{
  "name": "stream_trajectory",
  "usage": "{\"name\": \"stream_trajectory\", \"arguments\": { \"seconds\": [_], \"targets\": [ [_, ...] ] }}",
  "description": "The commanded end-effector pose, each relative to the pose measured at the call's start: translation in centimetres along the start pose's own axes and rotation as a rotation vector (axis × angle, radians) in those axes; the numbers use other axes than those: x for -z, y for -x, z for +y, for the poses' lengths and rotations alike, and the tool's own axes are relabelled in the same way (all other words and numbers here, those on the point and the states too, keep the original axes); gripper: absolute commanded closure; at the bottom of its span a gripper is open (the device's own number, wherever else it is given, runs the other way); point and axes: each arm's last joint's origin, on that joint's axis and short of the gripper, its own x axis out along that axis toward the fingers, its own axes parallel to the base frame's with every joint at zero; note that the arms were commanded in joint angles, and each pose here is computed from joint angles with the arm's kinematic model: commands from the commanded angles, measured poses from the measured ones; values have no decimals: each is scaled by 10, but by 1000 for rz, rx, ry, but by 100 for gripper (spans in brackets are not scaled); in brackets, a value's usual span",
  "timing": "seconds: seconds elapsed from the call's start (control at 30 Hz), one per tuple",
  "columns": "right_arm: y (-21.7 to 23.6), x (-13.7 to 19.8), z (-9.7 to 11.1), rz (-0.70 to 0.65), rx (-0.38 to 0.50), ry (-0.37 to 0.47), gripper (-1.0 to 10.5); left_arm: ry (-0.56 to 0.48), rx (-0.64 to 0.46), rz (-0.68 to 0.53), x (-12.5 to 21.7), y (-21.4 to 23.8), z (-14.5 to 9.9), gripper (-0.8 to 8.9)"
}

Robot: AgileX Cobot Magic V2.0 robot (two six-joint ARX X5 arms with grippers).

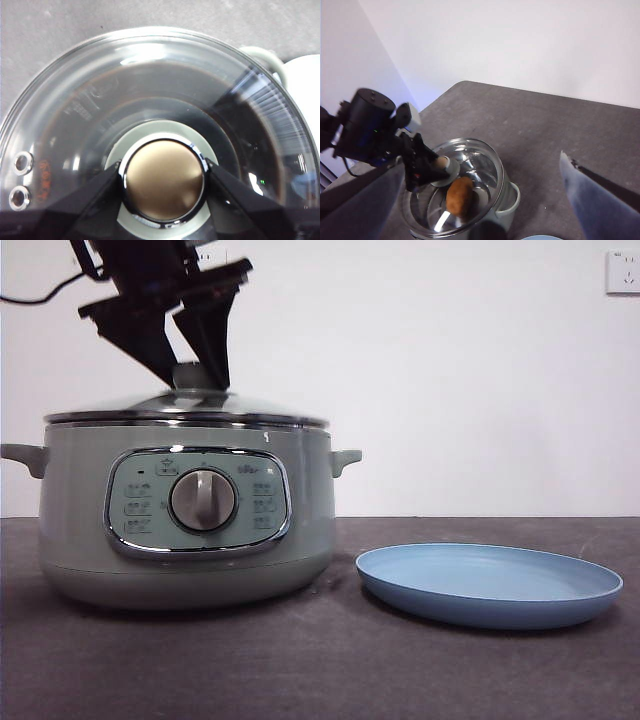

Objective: Take the potato out from the steamer,put the potato on the plate,close the lid

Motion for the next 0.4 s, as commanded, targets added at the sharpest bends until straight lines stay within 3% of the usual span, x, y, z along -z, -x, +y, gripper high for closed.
{"name": "stream_trajectory", "arguments": {
  "seconds": [0.03,0.23,0.4],
  "targets": [
    [0,-2,1,-7,-12,13,321,-42,-6,-193,-34,51,0,822],
    [-9,-2,3,1,-40,15,321,-102,-30,-380,-66,136,2,822],
    [-30,0,6,28,-92,1,321,-109,-197,-469,-66,209,10,822]
  ]
}}
